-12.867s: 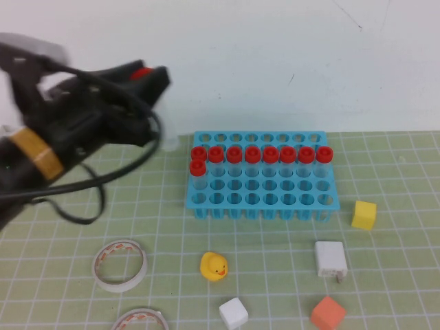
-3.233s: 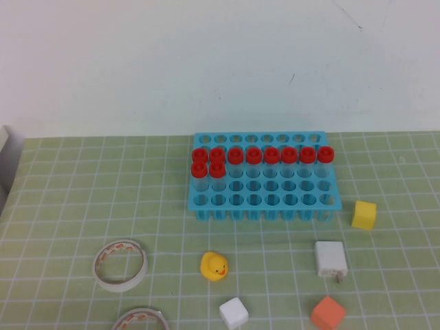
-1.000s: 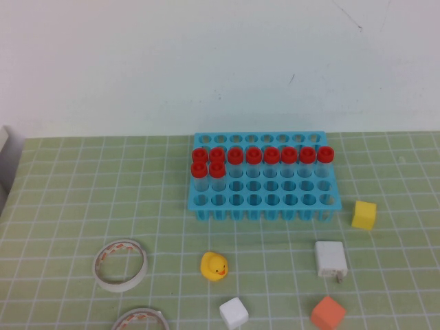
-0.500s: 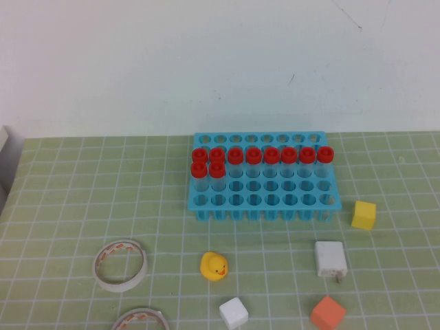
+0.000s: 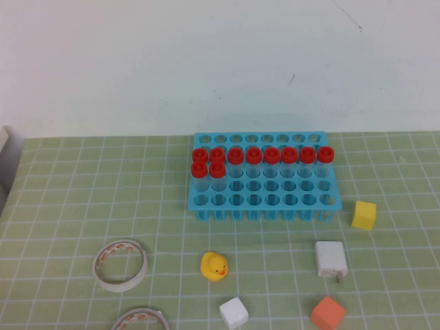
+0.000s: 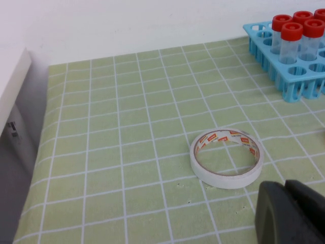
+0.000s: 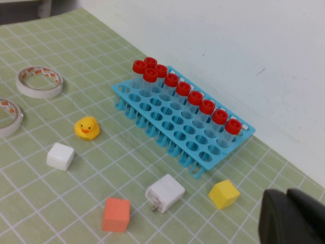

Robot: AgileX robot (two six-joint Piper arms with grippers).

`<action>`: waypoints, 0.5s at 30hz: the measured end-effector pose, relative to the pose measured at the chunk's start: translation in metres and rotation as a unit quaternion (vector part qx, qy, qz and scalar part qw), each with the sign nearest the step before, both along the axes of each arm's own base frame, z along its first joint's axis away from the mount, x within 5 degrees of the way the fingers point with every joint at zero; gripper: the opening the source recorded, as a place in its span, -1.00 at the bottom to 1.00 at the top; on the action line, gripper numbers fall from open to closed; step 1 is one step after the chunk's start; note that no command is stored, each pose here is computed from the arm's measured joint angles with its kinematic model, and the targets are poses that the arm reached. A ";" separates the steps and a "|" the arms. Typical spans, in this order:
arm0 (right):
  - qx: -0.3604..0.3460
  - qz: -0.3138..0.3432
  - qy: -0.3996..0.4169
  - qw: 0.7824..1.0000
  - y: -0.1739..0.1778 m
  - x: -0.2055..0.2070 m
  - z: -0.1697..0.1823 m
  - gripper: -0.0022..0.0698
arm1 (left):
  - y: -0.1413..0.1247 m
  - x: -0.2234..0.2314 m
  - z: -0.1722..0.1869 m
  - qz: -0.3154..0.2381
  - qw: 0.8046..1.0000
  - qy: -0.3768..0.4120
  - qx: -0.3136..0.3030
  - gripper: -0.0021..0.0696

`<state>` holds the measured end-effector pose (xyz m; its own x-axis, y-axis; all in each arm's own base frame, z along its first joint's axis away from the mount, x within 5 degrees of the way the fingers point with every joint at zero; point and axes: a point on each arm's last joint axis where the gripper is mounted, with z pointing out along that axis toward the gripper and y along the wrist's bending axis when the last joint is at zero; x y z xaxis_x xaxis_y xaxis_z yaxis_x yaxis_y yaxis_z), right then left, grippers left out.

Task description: Place the test tubes

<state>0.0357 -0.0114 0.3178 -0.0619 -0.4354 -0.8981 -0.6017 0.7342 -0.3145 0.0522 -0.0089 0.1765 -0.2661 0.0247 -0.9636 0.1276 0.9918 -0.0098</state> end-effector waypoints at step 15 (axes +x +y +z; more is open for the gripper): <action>0.000 0.000 0.000 1.000 0.000 0.000 0.000 -0.94 | 0.000 0.000 0.000 0.012 0.999 0.007 -0.041 -0.94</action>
<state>0.0357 -0.0114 0.3178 -0.0619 -0.4354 -0.8981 -0.6017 0.7342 -0.3145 0.0521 -0.0087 0.1761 -0.2799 -0.0605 -0.9581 0.1022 0.9905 -0.0924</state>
